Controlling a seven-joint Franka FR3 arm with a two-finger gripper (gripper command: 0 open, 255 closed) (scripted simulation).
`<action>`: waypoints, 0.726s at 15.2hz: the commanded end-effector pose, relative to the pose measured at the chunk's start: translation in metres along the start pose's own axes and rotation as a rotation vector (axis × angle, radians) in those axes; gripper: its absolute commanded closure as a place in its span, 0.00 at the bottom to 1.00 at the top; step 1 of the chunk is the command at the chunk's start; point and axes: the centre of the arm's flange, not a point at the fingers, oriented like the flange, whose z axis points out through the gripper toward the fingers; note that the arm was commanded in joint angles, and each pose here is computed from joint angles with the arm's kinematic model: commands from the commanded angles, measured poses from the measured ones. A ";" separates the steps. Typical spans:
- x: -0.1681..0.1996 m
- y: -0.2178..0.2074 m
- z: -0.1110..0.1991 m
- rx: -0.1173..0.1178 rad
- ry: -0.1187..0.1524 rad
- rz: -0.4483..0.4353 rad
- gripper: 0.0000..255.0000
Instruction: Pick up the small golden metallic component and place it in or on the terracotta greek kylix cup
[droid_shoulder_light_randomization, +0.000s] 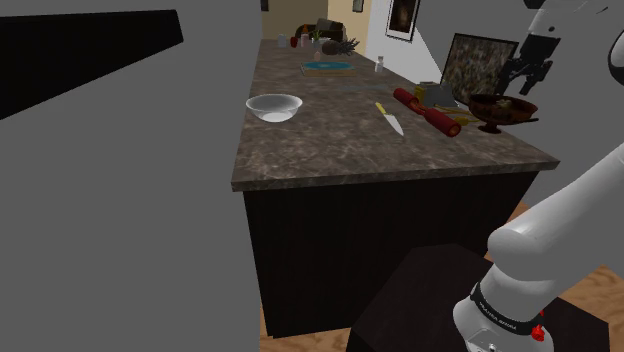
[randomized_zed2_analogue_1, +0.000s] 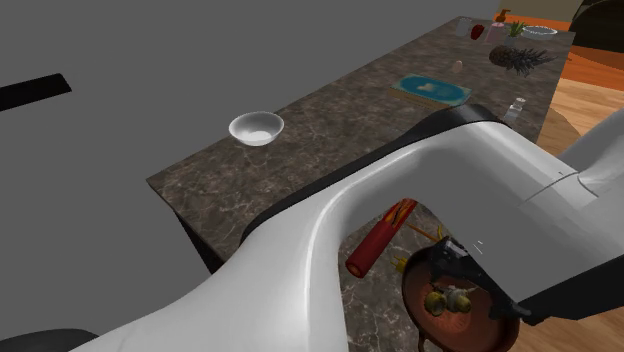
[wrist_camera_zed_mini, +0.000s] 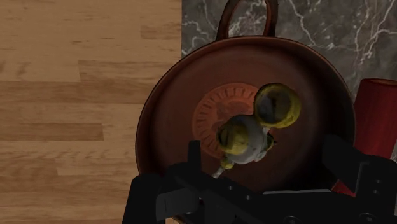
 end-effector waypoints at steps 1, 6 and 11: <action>0.001 0.000 -0.020 0.000 0.000 0.000 0.00; 0.001 0.000 -0.043 0.000 0.000 0.000 0.00; 0.001 0.000 -0.043 0.000 0.000 0.000 0.00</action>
